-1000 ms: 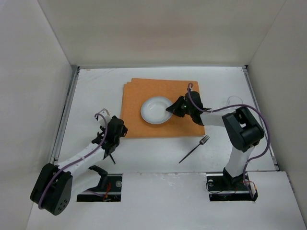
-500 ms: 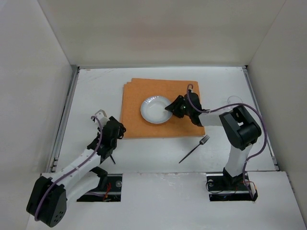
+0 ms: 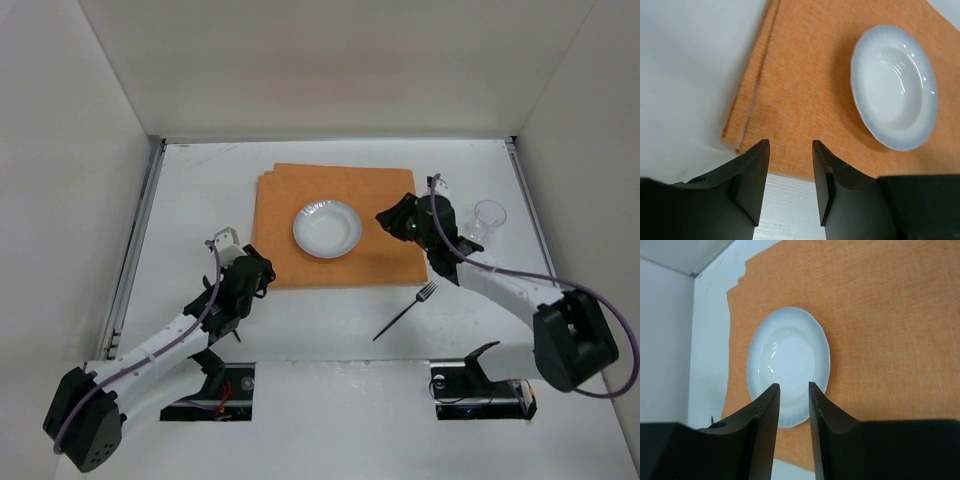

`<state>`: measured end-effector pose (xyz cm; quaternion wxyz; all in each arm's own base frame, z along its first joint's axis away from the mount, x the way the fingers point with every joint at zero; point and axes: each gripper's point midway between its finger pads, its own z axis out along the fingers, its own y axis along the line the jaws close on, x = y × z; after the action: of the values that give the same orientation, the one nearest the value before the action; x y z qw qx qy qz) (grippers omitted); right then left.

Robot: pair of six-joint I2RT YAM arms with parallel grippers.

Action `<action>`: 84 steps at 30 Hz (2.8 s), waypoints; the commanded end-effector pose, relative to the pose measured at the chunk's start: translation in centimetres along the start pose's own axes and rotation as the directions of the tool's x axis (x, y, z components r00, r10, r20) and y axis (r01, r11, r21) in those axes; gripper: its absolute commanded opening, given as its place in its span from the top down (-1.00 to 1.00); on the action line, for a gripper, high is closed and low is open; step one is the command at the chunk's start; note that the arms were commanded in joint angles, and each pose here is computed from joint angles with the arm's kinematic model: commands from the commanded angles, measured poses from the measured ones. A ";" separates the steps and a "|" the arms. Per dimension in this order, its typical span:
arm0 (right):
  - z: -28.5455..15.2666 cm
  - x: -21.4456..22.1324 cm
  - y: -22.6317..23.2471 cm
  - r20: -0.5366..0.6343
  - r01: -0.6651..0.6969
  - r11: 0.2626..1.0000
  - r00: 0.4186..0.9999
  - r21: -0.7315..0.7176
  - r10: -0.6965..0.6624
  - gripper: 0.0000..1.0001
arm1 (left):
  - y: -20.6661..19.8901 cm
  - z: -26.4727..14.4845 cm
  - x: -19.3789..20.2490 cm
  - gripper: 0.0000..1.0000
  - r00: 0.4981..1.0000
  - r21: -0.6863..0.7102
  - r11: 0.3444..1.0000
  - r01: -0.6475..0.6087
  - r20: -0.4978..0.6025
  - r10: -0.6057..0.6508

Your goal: Set the dinner table for one person

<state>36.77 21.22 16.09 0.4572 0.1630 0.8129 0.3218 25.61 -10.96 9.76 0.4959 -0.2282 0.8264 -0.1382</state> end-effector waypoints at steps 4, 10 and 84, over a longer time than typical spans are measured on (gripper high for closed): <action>-5.9 -5.5 -3.6 0.138 0.083 0.975 0.984 0.204 -0.113 0.75 | -6.6 -1.6 -0.4 0.27 0.998 0.178 0.982 -0.058 0.027 0.054; -11.0 -12.5 -12.2 0.282 -0.015 0.840 0.945 0.542 -0.165 0.62 | -13.4 -3.7 5.1 0.23 0.976 0.389 0.899 -0.201 0.001 0.218; 12.9 -10.9 -8.0 -0.150 0.347 0.780 0.937 0.520 -0.316 0.73 | -13.3 -1.5 6.3 0.03 0.994 0.512 0.853 -0.103 0.073 0.077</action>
<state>52.31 12.86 11.12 0.3931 0.1303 0.9101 -0.0164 24.69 -25.34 11.05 0.5629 -0.0384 0.7659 -0.3083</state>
